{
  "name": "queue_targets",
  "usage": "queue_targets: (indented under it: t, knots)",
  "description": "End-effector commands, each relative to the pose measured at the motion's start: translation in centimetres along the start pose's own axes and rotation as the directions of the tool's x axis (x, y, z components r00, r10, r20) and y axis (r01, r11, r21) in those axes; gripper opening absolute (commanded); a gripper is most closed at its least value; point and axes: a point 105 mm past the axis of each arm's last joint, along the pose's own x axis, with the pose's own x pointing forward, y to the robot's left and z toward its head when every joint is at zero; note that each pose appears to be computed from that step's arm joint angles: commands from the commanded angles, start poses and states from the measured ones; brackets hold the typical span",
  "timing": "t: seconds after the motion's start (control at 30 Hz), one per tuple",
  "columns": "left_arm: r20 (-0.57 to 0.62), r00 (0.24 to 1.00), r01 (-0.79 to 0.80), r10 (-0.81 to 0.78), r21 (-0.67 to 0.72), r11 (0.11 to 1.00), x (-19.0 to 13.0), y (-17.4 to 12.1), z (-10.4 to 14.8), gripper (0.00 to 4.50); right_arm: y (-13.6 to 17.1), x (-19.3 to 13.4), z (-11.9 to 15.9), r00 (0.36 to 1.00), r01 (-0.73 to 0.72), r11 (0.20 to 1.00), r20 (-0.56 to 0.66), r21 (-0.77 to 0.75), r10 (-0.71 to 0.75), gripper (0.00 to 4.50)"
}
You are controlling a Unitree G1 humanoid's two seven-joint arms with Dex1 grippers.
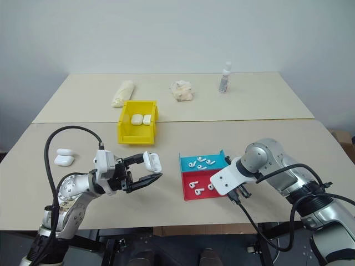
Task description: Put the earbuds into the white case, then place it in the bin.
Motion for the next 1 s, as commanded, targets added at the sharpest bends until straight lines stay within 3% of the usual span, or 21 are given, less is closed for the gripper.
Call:
queue_targets:
  t: [0.03, 0.17, 0.3, 0.4, 0.5, 0.73, 0.83, 1.0]
  knots:
    - [0.028, 0.999, 0.015, -0.016, 0.039, 0.999, 0.4, -0.2, 1.1, 2.78, -0.4, -0.6, 0.1, 0.999, 0.034, 0.999, -0.01, -0.009, -0.034, 0.64]
    - [0.043, 0.999, 0.02, -0.022, 0.046, 0.999, 0.4, -0.2, 1.5, 2.78, -1.3, -2.2, 0.6, 0.994, 0.106, 0.994, 0.02, 0.007, -0.106, 0.64]
    - [0.099, 0.993, 0.057, -0.062, 0.045, 0.997, 0.8, -0.9, 3.2, 2.78, -4.3, -7.8, 2.2, 0.912, 0.356, 0.917, 0.146, 0.18, -0.383, 0.64]
    - [0.17, 0.979, 0.111, -0.115, 0.033, 0.993, 1.3, -1.9, 4.8, 2.78, -5.2, -12.5, 3.9, 0.754, 0.509, 0.808, 0.299, 0.297, -0.585, 0.64]
    - [0.2, 0.963, 0.173, -0.179, 0.046, 0.984, 1.7, -2.7, 5.7, 2.78, -5.4, -15.7, 5.8, 0.555, 0.589, 0.708, 0.442, 0.39, -0.705, 0.64]
    - [0.212, 0.933, 0.283, -0.292, 0.07, 0.957, 3.0, -2.8, 6.9, 2.78, -3.9, -18.7, 11.3, 0.125, 0.553, 0.674, 0.751, 0.489, -0.648, 0.64]
    - [0.224, 0.921, 0.305, -0.319, 0.096, 0.948, 3.4, -2.7, 7.6, 2.78, -3.6, -18.3, 13.0, 0.014, 0.534, 0.687, 0.807, 0.493, -0.59, 0.64]
    - [0.244, 0.911, 0.315, -0.333, 0.111, 0.943, 3.7, -2.5, 8.2, 2.78, -4.2, -16.9, 13.7, -0.042, 0.53, 0.69, 0.827, 0.494, -0.56, 0.64]
